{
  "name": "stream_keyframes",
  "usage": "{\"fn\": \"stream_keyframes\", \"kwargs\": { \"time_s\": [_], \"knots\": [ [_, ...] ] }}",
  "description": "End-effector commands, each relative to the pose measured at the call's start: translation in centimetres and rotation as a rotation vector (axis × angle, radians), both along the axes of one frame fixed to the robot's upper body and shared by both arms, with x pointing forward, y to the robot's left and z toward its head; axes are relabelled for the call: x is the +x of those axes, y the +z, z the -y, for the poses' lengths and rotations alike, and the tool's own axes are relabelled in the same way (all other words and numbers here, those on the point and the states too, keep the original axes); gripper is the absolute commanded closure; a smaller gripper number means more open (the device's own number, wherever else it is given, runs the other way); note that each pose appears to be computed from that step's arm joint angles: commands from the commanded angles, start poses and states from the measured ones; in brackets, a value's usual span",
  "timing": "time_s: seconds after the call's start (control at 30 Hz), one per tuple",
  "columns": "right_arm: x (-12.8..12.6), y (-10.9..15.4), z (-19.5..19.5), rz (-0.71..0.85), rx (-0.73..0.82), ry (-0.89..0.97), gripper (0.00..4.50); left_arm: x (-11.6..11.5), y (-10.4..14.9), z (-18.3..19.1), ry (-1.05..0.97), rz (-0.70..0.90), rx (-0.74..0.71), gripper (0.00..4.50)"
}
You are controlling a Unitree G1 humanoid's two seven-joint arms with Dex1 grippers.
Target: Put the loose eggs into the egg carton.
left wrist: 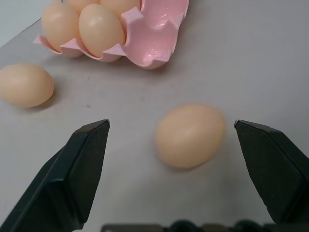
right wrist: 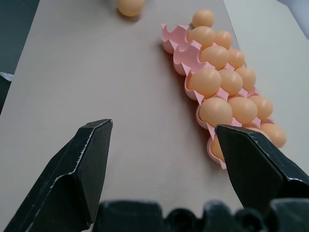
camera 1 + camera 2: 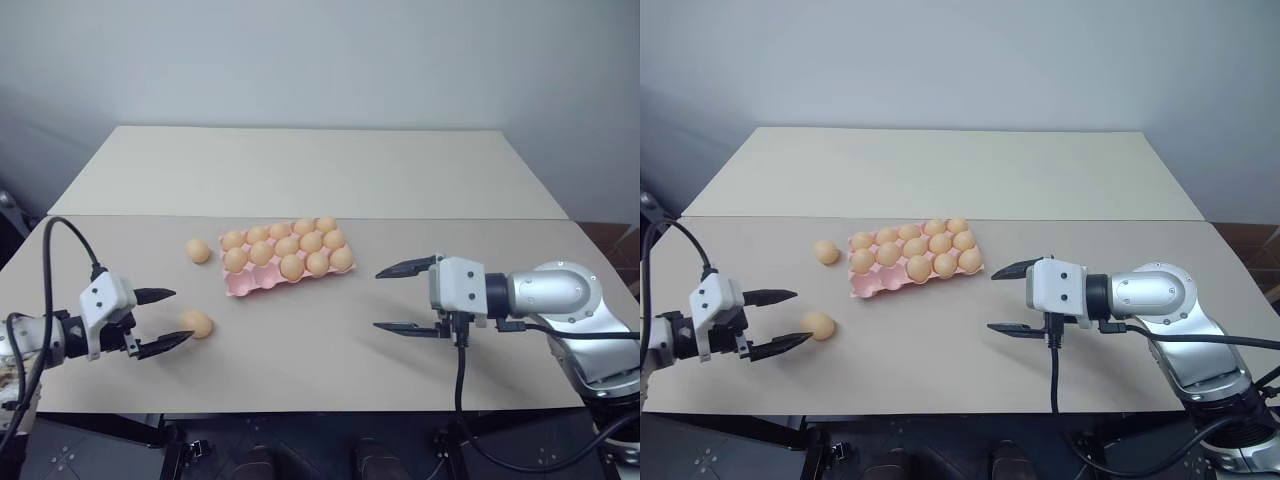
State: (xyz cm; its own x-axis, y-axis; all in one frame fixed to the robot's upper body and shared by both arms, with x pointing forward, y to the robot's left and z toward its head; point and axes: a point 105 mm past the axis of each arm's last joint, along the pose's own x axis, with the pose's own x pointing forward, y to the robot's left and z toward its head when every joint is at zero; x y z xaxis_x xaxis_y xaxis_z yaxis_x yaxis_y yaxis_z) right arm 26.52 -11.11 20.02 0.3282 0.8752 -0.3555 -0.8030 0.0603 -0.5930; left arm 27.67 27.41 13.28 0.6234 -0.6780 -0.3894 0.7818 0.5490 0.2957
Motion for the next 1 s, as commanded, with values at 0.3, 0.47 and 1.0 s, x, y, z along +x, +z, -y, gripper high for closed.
{"fn": "stream_keyframes", "kwargs": {
  "time_s": [0.3, 0.47, 1.0],
  "knots": [
    [-0.3, 0.7, -0.1, 0.056, 0.015, -0.041, 0.51, 1.9, -1.5, 1.0, -0.028, -0.026, -0.01, 0.0],
    [-0.1, 0.8, -0.1, 0.062, 0.017, -0.052, 0.47, 2.1, -2.1, 0.9, -0.014, -0.084, -0.013, 0.37],
    [0.5, 0.7, -0.3, 0.091, 0.01, -0.067, 0.47, 1.7, 1.5, 0.9, -0.042, 0.041, -0.064, 2.34]
  ]
}}
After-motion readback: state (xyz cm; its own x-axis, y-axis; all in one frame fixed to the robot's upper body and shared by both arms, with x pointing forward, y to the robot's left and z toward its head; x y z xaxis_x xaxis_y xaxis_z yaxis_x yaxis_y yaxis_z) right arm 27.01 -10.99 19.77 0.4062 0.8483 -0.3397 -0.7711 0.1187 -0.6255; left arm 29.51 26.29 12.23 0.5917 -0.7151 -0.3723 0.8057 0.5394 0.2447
